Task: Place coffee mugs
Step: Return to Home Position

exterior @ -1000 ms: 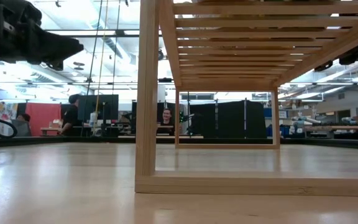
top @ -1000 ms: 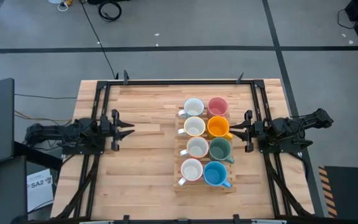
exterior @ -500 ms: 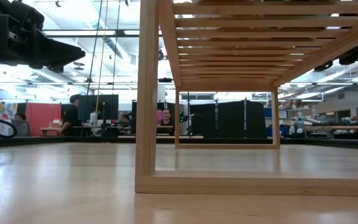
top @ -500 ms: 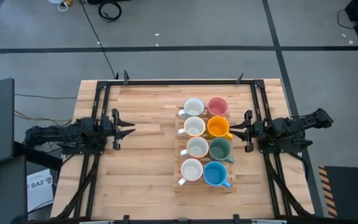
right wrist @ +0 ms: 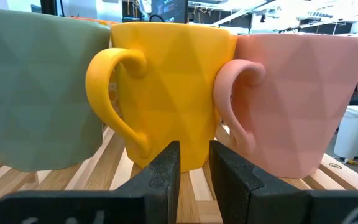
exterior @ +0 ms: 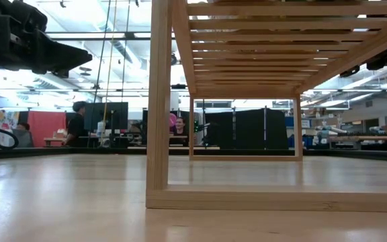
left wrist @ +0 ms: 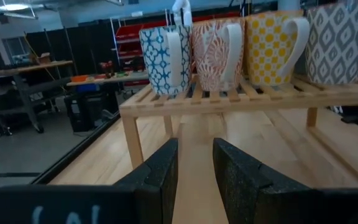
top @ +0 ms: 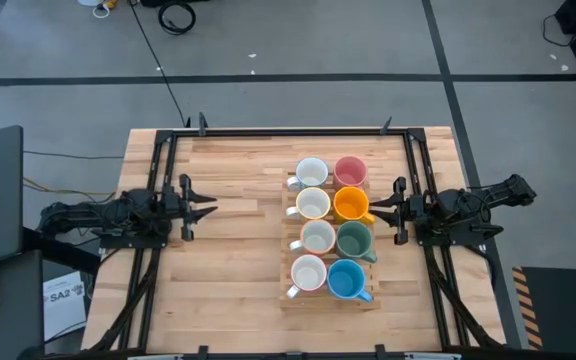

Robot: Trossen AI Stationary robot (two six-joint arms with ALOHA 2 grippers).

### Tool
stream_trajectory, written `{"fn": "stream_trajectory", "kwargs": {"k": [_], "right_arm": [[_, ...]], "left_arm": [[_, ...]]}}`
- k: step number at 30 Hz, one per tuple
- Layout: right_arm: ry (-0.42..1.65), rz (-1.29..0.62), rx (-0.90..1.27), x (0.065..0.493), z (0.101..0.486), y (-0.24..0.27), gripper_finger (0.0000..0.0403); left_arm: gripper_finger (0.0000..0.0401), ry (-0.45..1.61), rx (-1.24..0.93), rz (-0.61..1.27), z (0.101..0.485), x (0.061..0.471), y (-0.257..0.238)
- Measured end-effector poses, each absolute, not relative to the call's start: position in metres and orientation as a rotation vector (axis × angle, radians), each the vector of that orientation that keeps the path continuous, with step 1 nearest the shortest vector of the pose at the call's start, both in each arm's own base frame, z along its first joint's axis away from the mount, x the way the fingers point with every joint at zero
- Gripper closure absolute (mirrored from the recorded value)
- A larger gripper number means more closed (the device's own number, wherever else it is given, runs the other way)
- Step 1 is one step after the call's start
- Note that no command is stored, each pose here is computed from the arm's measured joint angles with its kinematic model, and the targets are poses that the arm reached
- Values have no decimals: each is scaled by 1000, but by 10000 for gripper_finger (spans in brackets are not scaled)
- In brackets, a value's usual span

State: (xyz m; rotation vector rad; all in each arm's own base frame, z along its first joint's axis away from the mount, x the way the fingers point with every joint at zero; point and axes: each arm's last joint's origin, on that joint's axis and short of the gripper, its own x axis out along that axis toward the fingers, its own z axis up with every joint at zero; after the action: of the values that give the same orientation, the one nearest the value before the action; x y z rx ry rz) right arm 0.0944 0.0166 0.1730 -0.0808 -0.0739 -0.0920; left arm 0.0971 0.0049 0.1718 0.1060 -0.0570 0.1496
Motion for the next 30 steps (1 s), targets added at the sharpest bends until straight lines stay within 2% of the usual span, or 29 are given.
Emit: {"fn": "stream_trajectory", "kwargs": {"k": [30], "right_arm": [[-74, -92, -81, 94, 173, 17, 312]], "left_arm": [[294, -90, 101, 151, 175, 97, 5]]}}
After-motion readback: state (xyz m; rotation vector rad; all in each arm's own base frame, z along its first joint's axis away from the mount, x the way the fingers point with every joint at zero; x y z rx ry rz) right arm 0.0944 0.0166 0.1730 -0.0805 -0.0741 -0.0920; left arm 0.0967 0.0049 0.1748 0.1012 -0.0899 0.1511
